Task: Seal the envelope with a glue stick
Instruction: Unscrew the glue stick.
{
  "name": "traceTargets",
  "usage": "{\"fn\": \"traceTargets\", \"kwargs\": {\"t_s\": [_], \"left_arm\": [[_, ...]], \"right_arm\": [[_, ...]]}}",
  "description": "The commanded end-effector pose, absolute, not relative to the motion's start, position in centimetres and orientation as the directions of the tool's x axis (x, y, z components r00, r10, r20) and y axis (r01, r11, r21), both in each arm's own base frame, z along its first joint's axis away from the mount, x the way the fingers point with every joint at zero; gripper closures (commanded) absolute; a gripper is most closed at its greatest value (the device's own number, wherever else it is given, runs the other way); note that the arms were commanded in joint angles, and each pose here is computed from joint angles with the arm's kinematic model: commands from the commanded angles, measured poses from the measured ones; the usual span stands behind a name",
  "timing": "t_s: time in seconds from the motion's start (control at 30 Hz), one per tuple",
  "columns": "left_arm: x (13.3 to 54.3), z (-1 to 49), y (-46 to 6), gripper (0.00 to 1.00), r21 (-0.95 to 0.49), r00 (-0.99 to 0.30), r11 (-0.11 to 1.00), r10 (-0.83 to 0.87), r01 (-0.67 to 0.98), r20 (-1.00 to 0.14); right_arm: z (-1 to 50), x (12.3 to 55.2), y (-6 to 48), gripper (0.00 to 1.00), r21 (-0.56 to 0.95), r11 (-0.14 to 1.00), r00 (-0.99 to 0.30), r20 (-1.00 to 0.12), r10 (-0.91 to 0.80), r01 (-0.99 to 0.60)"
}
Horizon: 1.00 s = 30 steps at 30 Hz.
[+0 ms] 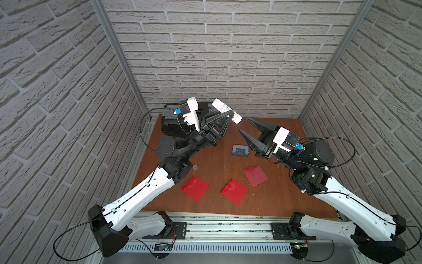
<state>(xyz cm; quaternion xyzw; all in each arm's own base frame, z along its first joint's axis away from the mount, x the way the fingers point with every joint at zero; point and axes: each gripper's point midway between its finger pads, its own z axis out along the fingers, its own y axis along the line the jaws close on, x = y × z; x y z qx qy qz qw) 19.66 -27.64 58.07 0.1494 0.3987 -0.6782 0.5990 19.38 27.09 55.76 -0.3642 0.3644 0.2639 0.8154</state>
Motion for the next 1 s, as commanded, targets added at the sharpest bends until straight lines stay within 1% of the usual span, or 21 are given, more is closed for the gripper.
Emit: {"fn": "traceTargets", "kwargs": {"t_s": [0.0, 0.2, 0.23, 0.33, 0.4, 0.43, 0.47, 0.53, 0.77, 0.87, 0.93, 0.97], "left_arm": [[19.0, 58.7, -27.0, 0.93, -0.340, -0.223, 0.024, -0.713, 0.940, -0.665], [19.0, 58.7, -26.9, 0.93, -0.338, -0.219, 0.027, -0.714, 0.941, -0.665], [19.0, 58.7, -26.9, 0.93, -0.339, -0.220, 0.026, -0.714, 0.941, -0.665], [19.0, 58.7, -26.9, 0.93, -0.338, -0.220, 0.025, -0.713, 0.941, -0.666], [19.0, 58.6, -26.9, 0.93, -0.339, -0.220, 0.026, -0.714, 0.940, -0.664], [19.0, 58.6, -26.9, 0.93, -0.339, -0.220, 0.026, -0.714, 0.940, -0.665], [19.0, 58.6, -27.0, 0.93, -0.339, -0.220, 0.026, -0.714, 0.941, -0.665], [19.0, 58.7, -26.9, 0.93, -0.337, -0.220, 0.023, -0.714, 0.941, -0.664], [19.0, 58.7, -26.9, 0.93, -0.336, -0.217, 0.026, -0.717, 0.941, -0.663], [18.9, 58.7, -26.9, 0.93, -0.336, -0.218, 0.024, -0.716, 0.942, -0.663], [19.0, 58.7, -26.9, 0.93, -0.338, -0.219, 0.025, -0.716, 0.941, -0.662], [19.0, 58.7, -26.9, 0.93, -0.339, -0.220, 0.024, -0.717, 0.941, -0.662]], "right_arm": [[57.1, 19.7, 27.2, 0.54, -0.387, 0.614, 0.605, -0.773, 0.190, -0.688], [57.0, 20.6, 28.3, 0.55, -0.390, 0.606, 0.593, -0.786, 0.173, -0.693], [57.0, 20.7, 28.4, 0.56, -0.389, 0.606, 0.592, -0.787, 0.172, -0.694], [57.2, 20.8, 28.3, 0.64, -0.384, 0.610, 0.591, -0.788, 0.176, -0.693], [57.2, 20.8, 28.4, 0.65, -0.383, 0.610, 0.590, -0.788, 0.176, -0.694], [57.1, 20.9, 28.4, 0.63, -0.385, 0.611, 0.591, -0.788, 0.173, -0.692], [57.0, 21.0, 28.4, 0.59, -0.385, 0.612, 0.589, -0.790, 0.168, -0.691], [56.8, 21.2, 28.4, 0.56, -0.381, 0.618, 0.584, -0.796, 0.157, -0.687], [56.5, 21.5, 28.2, 0.59, -0.380, 0.633, 0.583, -0.800, 0.141, -0.675], [56.4, 21.6, 28.3, 0.66, -0.378, 0.631, 0.580, -0.802, 0.142, -0.677], [56.4, 21.6, 28.4, 0.65, -0.379, 0.631, 0.581, -0.801, 0.142, -0.677], [56.4, 21.7, 28.4, 0.62, -0.377, 0.633, 0.579, -0.803, 0.140, -0.676]]}}
